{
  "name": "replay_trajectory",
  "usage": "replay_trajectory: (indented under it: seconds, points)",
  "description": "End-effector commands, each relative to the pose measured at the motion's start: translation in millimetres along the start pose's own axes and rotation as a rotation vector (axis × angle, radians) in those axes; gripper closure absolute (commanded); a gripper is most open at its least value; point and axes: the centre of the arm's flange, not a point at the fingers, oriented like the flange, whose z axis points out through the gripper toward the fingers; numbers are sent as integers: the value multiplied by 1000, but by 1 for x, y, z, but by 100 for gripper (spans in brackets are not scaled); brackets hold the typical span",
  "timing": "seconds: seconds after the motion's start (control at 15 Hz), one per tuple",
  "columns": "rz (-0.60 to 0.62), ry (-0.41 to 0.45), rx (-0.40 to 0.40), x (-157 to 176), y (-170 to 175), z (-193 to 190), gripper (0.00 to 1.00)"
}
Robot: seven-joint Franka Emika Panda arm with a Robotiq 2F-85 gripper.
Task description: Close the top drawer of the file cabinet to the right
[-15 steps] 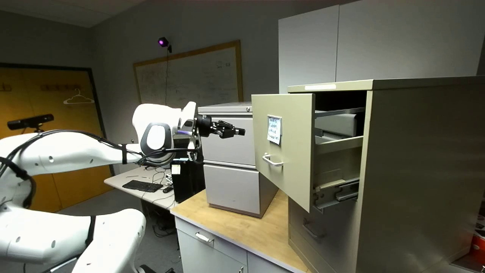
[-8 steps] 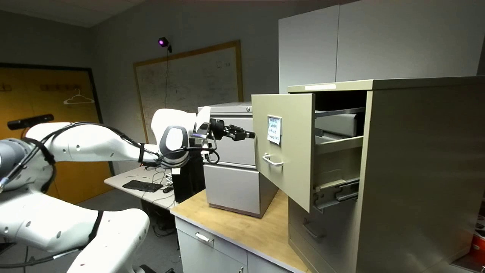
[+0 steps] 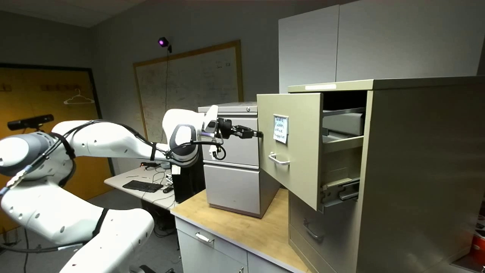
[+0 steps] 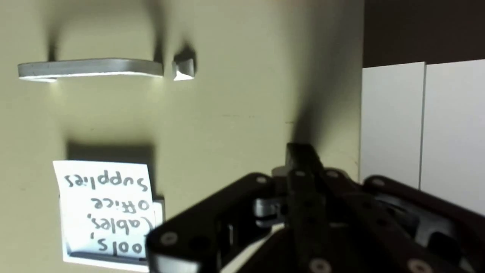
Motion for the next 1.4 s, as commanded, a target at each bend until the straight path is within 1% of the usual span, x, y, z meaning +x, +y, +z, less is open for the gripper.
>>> replay_trajectory:
  seconds: [0.0, 0.13, 0.67, 1.0, 1.33]
  points:
    - [-7, -2, -22, 18, -17, 39, 100]
    - [-9, -9, -26, 18, -23, 50, 100]
    - [5, -60, -37, 20, -42, 116, 100]
    - [17, -88, -40, 31, -47, 151, 100]
    - [42, -120, -31, 34, -49, 178, 100]
